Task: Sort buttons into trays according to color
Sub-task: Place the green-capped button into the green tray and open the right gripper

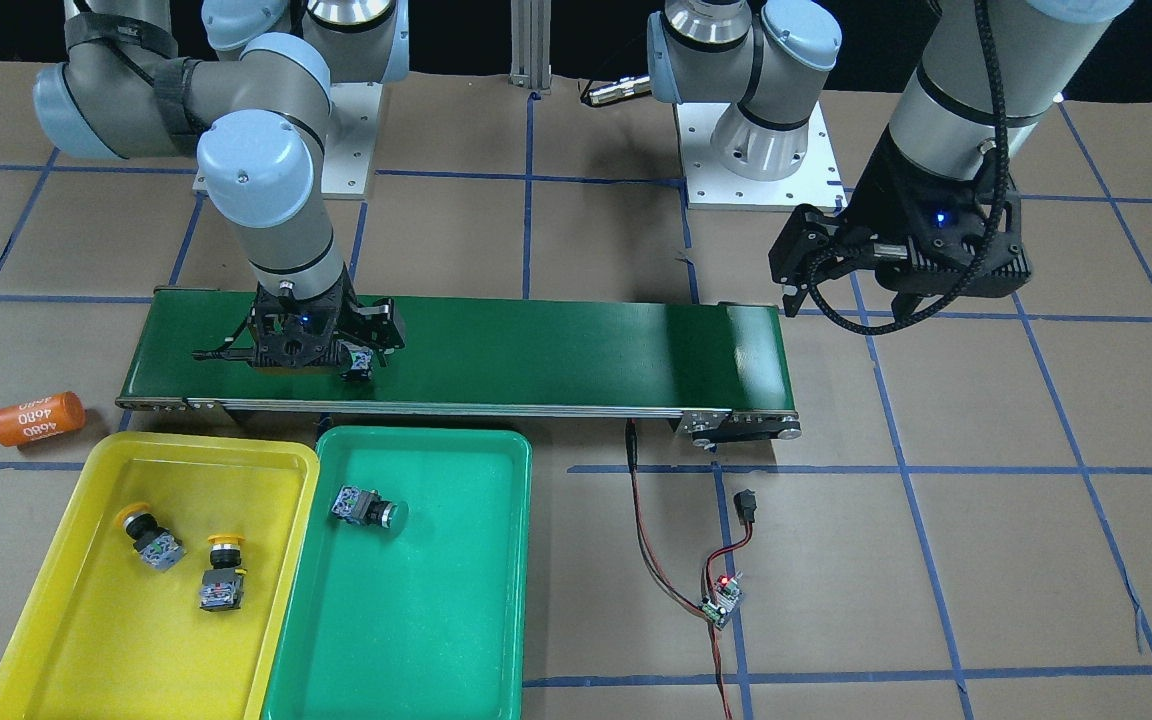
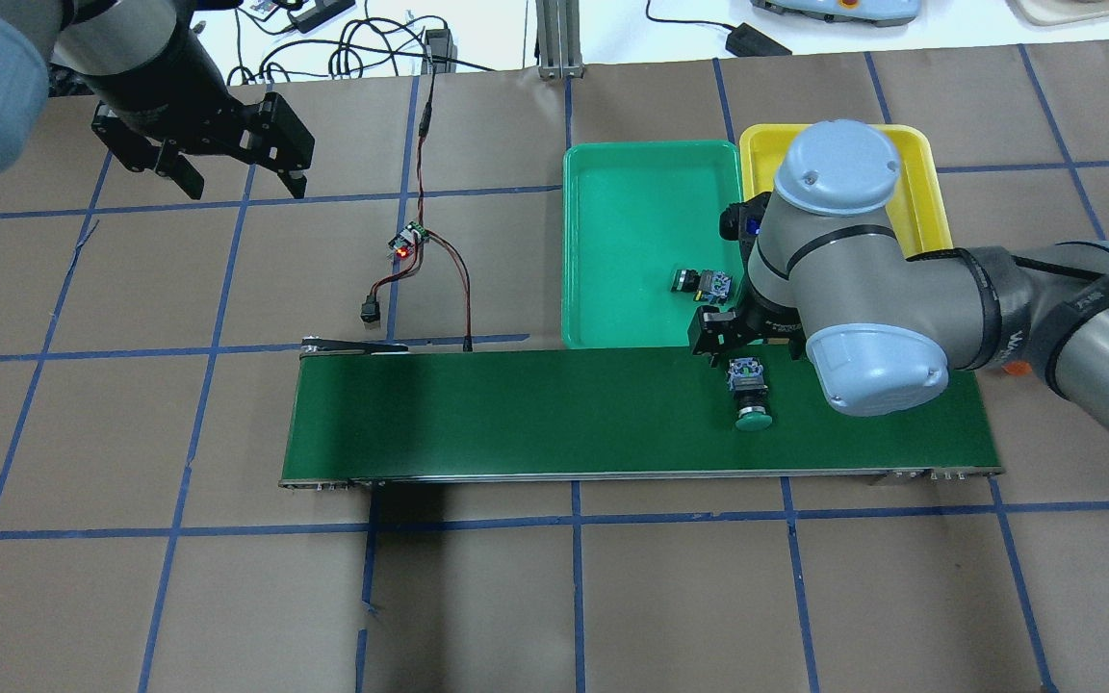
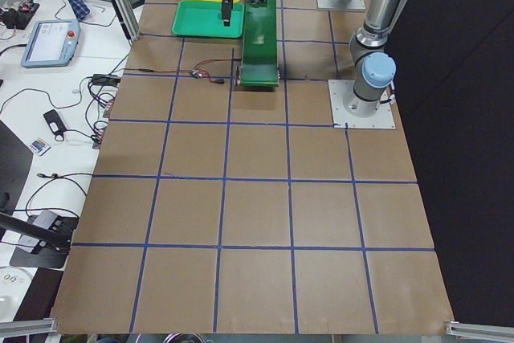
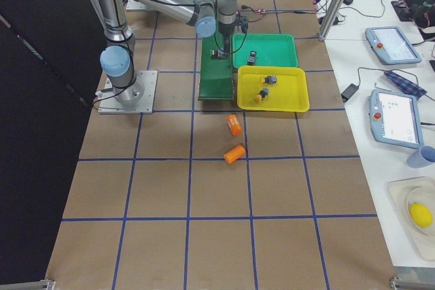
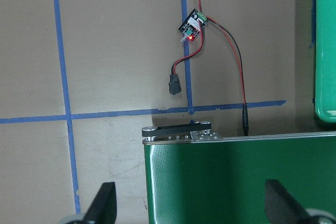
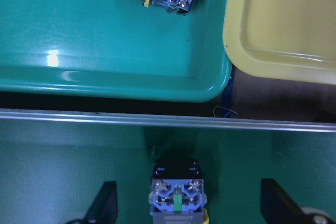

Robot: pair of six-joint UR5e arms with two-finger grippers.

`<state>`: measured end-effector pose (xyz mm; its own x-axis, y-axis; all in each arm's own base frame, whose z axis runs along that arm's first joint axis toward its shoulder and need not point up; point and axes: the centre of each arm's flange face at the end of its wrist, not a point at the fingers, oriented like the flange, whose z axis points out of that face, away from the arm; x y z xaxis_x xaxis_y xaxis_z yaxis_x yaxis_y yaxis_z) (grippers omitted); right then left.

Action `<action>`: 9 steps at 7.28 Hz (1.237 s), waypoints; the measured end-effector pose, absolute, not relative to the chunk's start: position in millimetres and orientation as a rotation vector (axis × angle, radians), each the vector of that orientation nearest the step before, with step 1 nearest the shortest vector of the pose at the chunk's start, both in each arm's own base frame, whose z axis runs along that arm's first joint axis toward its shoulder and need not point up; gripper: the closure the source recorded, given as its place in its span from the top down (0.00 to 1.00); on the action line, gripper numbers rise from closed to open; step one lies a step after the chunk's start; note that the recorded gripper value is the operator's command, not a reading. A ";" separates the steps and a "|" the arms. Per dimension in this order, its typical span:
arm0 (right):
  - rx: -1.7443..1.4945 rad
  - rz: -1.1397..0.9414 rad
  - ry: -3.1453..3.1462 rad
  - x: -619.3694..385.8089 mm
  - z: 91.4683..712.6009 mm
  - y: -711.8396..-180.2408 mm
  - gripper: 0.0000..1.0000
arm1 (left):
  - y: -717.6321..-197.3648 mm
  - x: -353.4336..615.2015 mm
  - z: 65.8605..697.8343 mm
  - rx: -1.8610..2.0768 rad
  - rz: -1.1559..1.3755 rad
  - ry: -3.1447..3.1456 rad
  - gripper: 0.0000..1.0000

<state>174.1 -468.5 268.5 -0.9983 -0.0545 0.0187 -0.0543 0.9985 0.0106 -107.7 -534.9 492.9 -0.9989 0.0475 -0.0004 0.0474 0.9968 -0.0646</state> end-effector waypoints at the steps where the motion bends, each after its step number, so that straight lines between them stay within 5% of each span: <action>1: 0.109 -0.029 -3.119 174.2 264.8 -466.3 0.53 | -535.0 -107.5 493.2 -0.071 0.102 -3.137 1.00; 3: 0.186 -0.062 -3.099 172.6 257.6 -462.8 0.06 | -534.8 -107.3 491.7 -0.069 0.099 -3.136 1.00; 4: 0.200 -0.077 -3.086 171.2 254.4 -461.1 0.00 | -534.9 -107.2 491.3 -0.069 0.101 -3.137 1.00; 7: 0.190 -0.008 -3.088 172.8 269.7 -479.3 0.02 | -535.3 -107.2 491.3 -0.069 0.107 -3.137 1.00; 8: 0.181 0.054 -3.093 175.6 282.9 -508.9 0.09 | -535.3 -107.2 491.2 -0.069 0.107 -3.137 1.00; 9: 0.174 0.120 -3.092 178.9 294.0 -554.0 0.32 | -535.3 -107.2 491.2 -0.069 0.108 -3.137 1.00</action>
